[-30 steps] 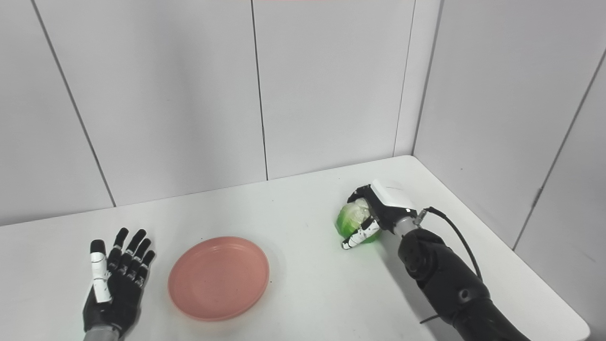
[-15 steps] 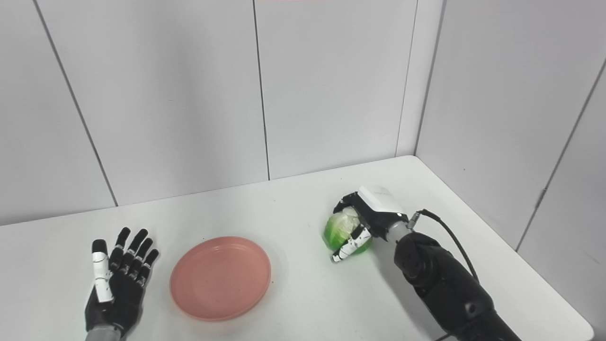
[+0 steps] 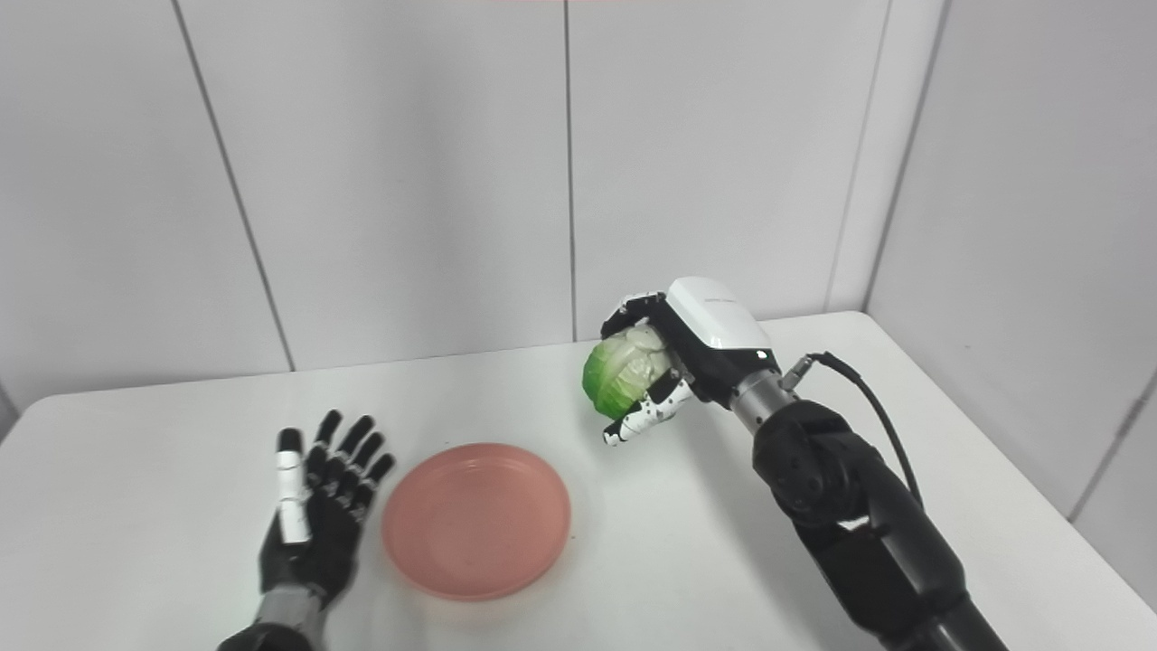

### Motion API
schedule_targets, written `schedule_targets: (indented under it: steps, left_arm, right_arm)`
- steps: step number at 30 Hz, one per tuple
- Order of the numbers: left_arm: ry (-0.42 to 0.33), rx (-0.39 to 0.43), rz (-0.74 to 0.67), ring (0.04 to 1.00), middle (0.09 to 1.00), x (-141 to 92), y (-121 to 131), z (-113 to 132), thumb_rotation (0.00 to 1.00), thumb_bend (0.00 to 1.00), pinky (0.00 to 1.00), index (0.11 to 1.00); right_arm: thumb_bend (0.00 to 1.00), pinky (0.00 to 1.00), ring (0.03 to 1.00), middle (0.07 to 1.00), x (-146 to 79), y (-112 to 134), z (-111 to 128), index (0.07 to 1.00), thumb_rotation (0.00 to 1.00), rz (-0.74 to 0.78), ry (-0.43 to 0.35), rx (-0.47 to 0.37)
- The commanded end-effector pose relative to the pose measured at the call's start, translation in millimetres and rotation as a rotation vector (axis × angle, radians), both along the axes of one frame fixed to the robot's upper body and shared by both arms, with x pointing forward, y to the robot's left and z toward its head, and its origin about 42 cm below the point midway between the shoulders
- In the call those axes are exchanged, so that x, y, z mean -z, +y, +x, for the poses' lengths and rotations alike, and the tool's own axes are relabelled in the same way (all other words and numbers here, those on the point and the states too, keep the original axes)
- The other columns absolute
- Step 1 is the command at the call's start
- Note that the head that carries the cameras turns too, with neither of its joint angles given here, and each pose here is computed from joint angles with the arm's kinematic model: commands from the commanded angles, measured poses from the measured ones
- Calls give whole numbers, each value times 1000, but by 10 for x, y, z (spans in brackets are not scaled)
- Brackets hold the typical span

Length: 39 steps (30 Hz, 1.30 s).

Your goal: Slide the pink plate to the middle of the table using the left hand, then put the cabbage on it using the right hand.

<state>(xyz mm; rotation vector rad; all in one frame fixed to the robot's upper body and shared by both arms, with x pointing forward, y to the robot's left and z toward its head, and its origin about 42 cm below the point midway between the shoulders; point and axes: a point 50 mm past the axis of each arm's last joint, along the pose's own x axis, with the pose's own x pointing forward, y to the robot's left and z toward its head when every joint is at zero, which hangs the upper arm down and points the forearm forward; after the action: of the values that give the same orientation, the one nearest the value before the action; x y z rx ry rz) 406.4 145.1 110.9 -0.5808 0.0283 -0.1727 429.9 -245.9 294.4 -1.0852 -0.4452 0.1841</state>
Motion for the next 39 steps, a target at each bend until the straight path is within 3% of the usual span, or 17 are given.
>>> schedule_targets:
  steps: [1,9,20,31,39]
  left_arm:
    - [147,-2,1,940,906,342,-134,-161,826,822,965,972]
    - [140,-16,16,951,896,394,-285,-177,850,834,950,967]
    - [143,-36,-5,958,889,423,-200,-207,842,831,955,968]
    - [147,-30,-8,949,898,417,-206,-220,834,845,956,969]
    - [143,-42,25,929,889,408,-190,-227,846,832,886,963]
  right_arm:
    - [530,316,371,453,-318,172,35,503,0,10,-110,-67]
    - [530,305,372,448,-233,546,215,507,0,12,-67,-127]
    - [531,320,377,455,-15,952,399,499,0,25,-34,-194]
    - [531,327,382,459,251,1081,441,499,0,11,28,-196]
    - [531,369,410,466,573,1072,390,496,0,7,95,-175]
